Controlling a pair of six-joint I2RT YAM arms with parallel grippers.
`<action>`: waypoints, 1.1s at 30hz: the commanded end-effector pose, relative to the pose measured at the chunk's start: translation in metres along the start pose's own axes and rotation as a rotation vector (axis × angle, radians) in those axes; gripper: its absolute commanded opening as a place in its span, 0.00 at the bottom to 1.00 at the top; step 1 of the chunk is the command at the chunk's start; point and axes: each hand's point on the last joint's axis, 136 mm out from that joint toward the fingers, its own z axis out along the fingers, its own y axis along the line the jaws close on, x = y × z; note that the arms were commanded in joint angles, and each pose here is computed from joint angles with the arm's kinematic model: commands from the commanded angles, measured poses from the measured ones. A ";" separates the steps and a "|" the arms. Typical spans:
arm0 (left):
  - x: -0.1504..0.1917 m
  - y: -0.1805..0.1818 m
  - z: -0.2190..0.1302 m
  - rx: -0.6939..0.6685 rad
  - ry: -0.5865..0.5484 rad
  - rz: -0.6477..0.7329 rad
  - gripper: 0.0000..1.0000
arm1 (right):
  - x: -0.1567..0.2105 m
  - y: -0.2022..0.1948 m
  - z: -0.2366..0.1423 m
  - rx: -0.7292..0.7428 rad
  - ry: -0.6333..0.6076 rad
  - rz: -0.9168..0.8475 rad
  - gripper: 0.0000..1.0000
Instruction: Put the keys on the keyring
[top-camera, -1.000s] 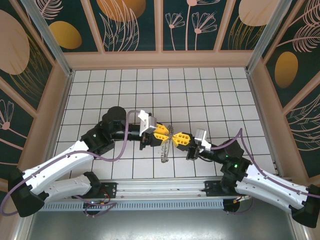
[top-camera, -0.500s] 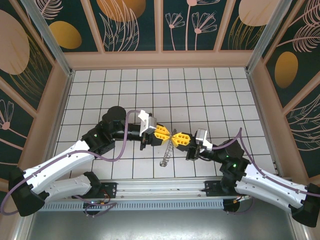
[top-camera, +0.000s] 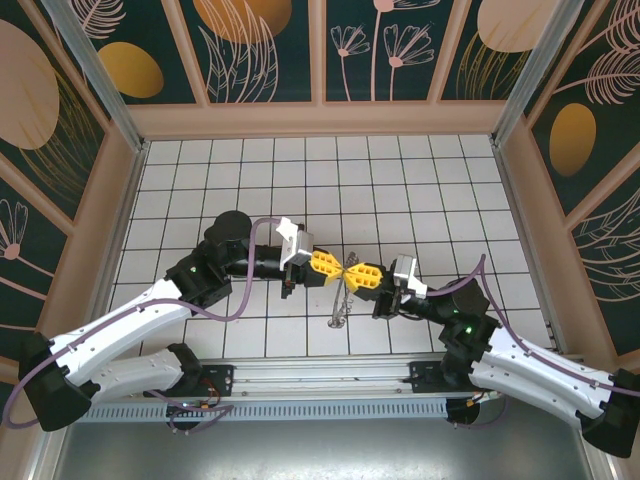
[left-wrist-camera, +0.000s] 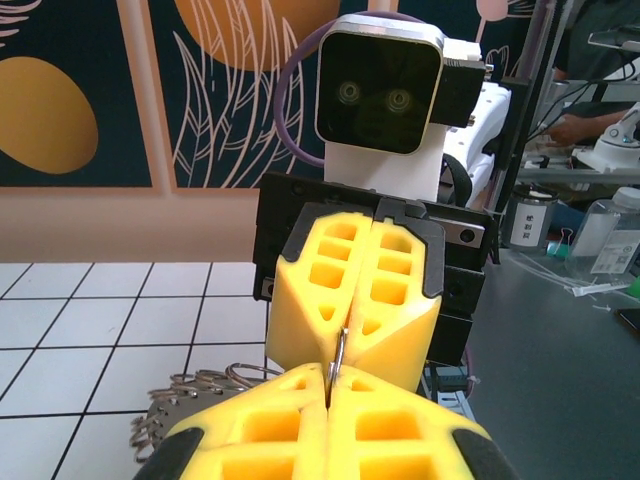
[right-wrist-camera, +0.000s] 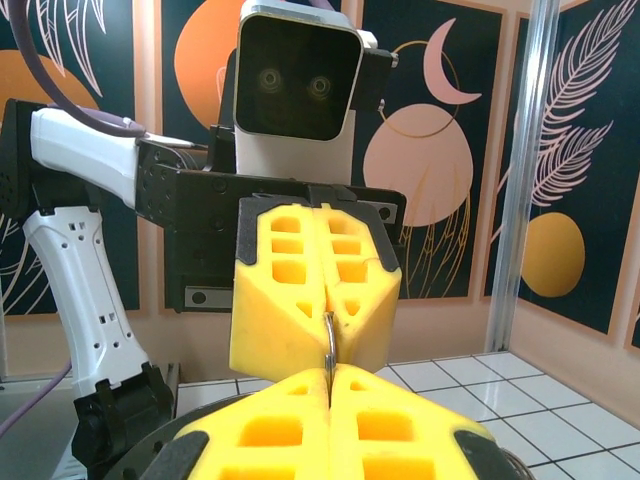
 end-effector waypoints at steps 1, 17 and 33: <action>-0.014 -0.004 0.000 0.014 -0.034 0.038 0.00 | -0.012 -0.001 -0.002 0.006 -0.054 -0.008 0.00; 0.019 0.027 -0.010 -0.181 0.207 0.035 0.00 | 0.019 -0.024 -0.011 0.149 0.195 -0.022 0.31; 0.065 0.060 -0.031 -0.443 0.289 -0.129 0.00 | 0.072 -0.101 -0.002 0.441 0.441 0.094 0.54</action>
